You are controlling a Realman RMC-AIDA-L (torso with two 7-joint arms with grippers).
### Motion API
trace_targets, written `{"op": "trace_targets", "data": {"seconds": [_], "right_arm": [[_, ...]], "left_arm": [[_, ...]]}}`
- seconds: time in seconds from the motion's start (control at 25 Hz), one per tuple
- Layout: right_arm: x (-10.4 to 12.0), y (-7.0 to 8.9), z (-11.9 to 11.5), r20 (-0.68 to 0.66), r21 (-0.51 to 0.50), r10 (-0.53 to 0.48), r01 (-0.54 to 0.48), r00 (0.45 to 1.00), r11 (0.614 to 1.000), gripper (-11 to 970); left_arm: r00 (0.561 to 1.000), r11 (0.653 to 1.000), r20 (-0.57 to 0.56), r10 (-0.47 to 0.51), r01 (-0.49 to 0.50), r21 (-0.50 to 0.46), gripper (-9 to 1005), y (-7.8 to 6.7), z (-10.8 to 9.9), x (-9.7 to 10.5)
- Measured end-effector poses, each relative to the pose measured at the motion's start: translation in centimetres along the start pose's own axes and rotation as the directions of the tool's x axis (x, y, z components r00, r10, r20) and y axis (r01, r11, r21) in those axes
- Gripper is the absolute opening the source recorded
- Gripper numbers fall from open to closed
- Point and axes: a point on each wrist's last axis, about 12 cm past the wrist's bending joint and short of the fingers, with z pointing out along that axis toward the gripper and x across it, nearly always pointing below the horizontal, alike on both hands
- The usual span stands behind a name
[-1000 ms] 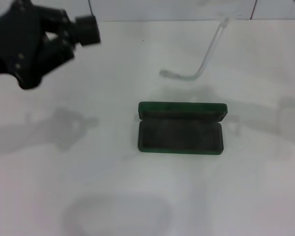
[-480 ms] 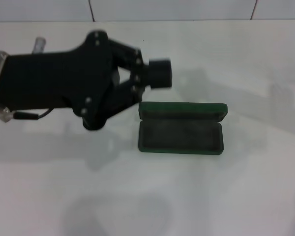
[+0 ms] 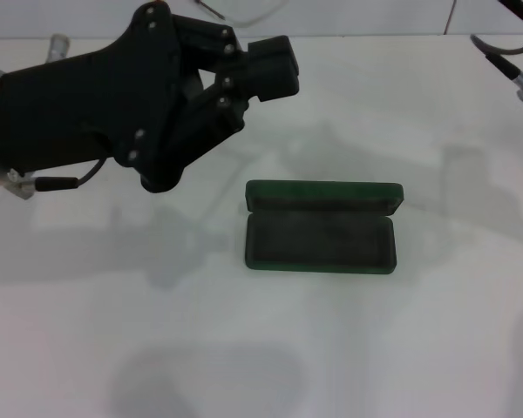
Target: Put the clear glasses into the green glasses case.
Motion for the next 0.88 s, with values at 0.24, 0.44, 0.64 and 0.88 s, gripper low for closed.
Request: {"op": "trace_targets", "data": {"seconds": [0.24,0.44,0.64,0.88], "right_arm": [[0.4,0.1,0.2,-0.023,-0.007,0.01,-0.01,1.0,1.0,96],[0.7,0.1,0.3,-0.048,-0.01,0.016,-0.017,0.999,1.0,96],[1.2,0.1,0.5,-0.085,-0.008,0.01,-0.011,0.996,1.0,97],[1.9,0.1,1.0,-0.136,-0.021,0.006,-0.009,0.991,1.0,98]], "left_arm": [[1.0,1.0,0.017,0.006,-0.006,-0.003,42,0.0,0.0,-0.1],[0.999,1.0,0.028,0.02,-0.019,-0.02,42,0.0,-0.2,-0.2],[0.999,0.999,0.049,0.021,-0.019,-0.049,42,0.2,-0.7,-0.3],[0.998,0.996,0.055,0.026,-0.021,-0.083,41,0.6,-1.1,-0.1]]}}
